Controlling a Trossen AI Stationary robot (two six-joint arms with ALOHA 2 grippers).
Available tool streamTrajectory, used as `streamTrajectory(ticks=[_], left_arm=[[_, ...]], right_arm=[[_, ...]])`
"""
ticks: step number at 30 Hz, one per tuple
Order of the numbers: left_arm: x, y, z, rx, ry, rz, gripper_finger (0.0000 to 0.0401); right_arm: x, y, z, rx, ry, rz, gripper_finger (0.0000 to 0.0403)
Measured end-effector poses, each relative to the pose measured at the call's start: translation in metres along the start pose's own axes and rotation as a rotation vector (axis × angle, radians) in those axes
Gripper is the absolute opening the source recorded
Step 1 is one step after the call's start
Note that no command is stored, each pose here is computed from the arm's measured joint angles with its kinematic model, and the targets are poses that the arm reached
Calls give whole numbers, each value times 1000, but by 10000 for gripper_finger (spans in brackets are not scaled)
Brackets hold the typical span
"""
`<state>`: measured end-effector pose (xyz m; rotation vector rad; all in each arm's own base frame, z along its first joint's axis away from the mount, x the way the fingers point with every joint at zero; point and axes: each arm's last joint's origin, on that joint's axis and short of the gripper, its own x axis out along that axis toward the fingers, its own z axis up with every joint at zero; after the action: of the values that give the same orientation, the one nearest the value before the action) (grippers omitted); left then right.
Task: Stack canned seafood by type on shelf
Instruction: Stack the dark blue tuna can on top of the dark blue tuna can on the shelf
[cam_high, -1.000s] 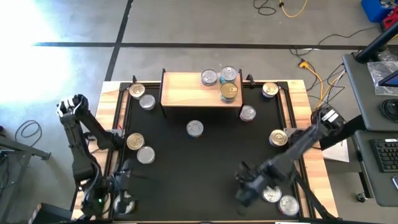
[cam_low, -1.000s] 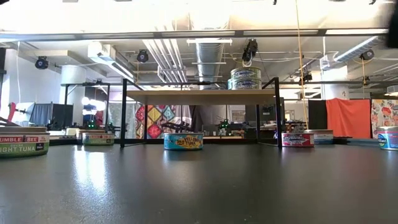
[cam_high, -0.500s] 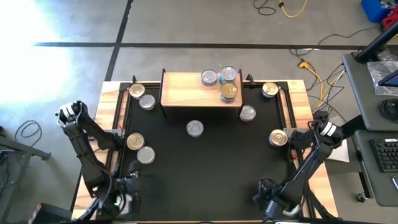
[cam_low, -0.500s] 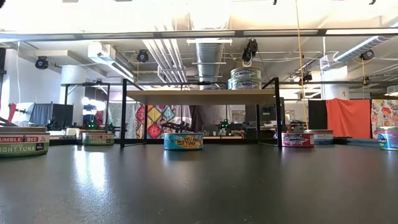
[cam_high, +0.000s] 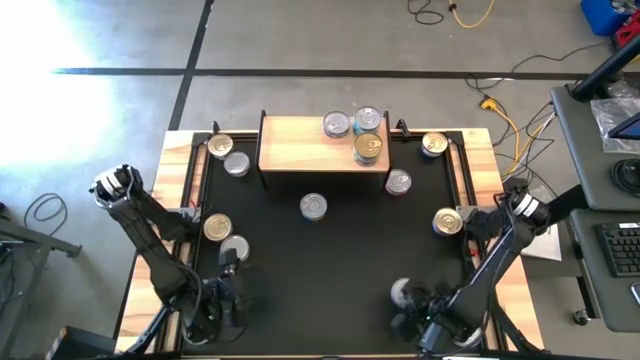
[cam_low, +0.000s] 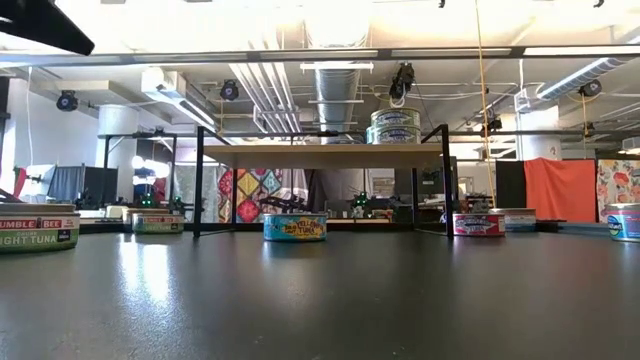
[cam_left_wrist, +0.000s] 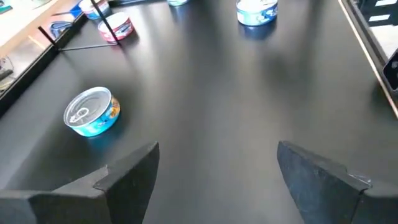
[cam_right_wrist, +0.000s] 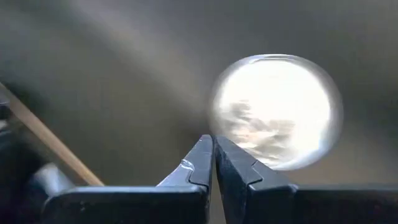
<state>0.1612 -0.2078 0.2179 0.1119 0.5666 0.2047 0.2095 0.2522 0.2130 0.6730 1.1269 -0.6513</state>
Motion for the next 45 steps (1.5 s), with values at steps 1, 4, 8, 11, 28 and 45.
streamTrajectory(ticks=[1, 4, 8, 11, 28, 45], left_arm=[[1, -1, -1, 4, 3, 4, 309], [7, -5, -6, 3, 28, 8, 309], [23, -8, -16, -35, 65, 22, 309], [39, -7, -23, -68, 82, 24, 310], [180, -5, -25, -29, 132, -214, 314], [262, -19, 1, 131, -62, -354, 315]], right_arm=[[-2, -5, -1, 1, 4, -47, 13], [-3, -22, -8, 49, 51, -209, 13], [9, -44, -14, 79, 165, -403, 13], [26, -55, -13, 75, 216, -454, 13], [47, -11, 27, -181, -45, 5, 13], [79, 2, 76, -303, -135, 141, 13]])
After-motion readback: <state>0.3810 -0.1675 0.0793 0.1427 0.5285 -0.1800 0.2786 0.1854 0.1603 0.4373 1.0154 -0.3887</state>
